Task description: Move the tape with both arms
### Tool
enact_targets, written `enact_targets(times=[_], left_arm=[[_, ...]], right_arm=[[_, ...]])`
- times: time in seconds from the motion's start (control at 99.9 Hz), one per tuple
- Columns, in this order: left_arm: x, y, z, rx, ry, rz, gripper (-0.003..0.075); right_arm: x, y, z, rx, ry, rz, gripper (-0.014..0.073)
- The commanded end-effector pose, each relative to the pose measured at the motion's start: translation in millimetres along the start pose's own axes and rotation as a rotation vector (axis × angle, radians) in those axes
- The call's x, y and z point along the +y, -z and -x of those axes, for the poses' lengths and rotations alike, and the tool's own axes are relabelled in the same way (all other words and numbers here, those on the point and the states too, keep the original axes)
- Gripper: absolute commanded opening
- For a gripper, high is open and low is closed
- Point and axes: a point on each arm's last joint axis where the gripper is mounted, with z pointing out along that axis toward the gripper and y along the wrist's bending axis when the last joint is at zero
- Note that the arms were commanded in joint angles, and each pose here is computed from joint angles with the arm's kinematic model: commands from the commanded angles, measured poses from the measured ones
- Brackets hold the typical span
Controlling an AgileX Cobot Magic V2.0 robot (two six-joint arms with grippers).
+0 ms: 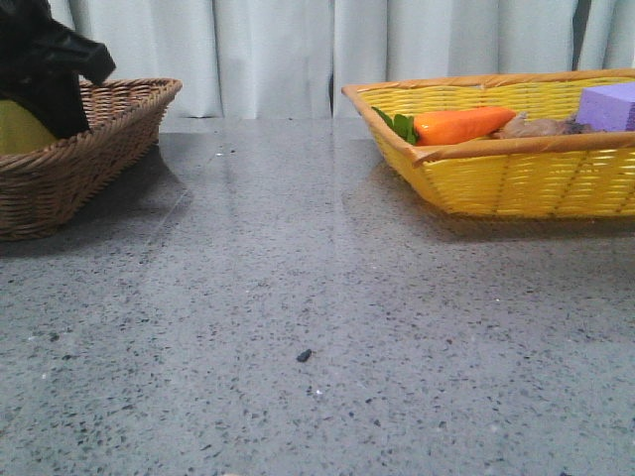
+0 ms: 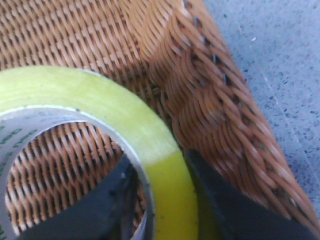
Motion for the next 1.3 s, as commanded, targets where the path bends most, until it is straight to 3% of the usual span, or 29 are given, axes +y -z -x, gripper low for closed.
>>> enact_targets(times=[0.0, 0.21, 0.34, 0.48, 0.61, 0.851, 1.071, 1.291], left_arm=[[2.5, 18.4, 16.1, -0.136, -0.002, 0.007, 0.0150], [3.6, 18.2, 15.6, -0.131, 0.002, 0.008, 0.0349], [5.4, 23.5, 15.5, -0.122, -0.013, 0.024, 0.0356], [7.8, 52.8, 20.5, -0.210, -0.008, 0.033, 0.0353], [5.6, 97.6, 20.9, -0.344, 0.064, -0.024, 0.0288], [4.9, 176.1, 0.9, -0.564, 0.123, -0.074, -0.0020], [2.4, 199.3, -42.1, -0.703, 0.139, -0.080, -0.0021], [-2.6, 188.3, -102.6, -0.813, 0.153, -0.072, -0.0021]], right_arm=[[-1.7, 19.0, 3.6, -0.078, 0.009, -0.021, -0.0074], [-1.7, 19.0, 3.6, -0.078, 0.009, -0.021, -0.0074], [-2.0, 20.9, 4.0, -0.089, 0.010, -0.025, -0.0074], [-6.7, 30.7, 5.4, -0.150, -0.015, -0.079, -0.0074], [-9.6, 46.7, -0.3, -0.221, -0.002, -0.126, -0.0074], [-4.7, 79.7, -39.0, -0.379, 0.012, -0.139, -0.0074], [2.2, 100.6, -98.5, -0.545, 0.043, -0.172, -0.0074], [11.2, 105.7, -155.3, -0.697, 0.043, -0.171, -0.0074]])
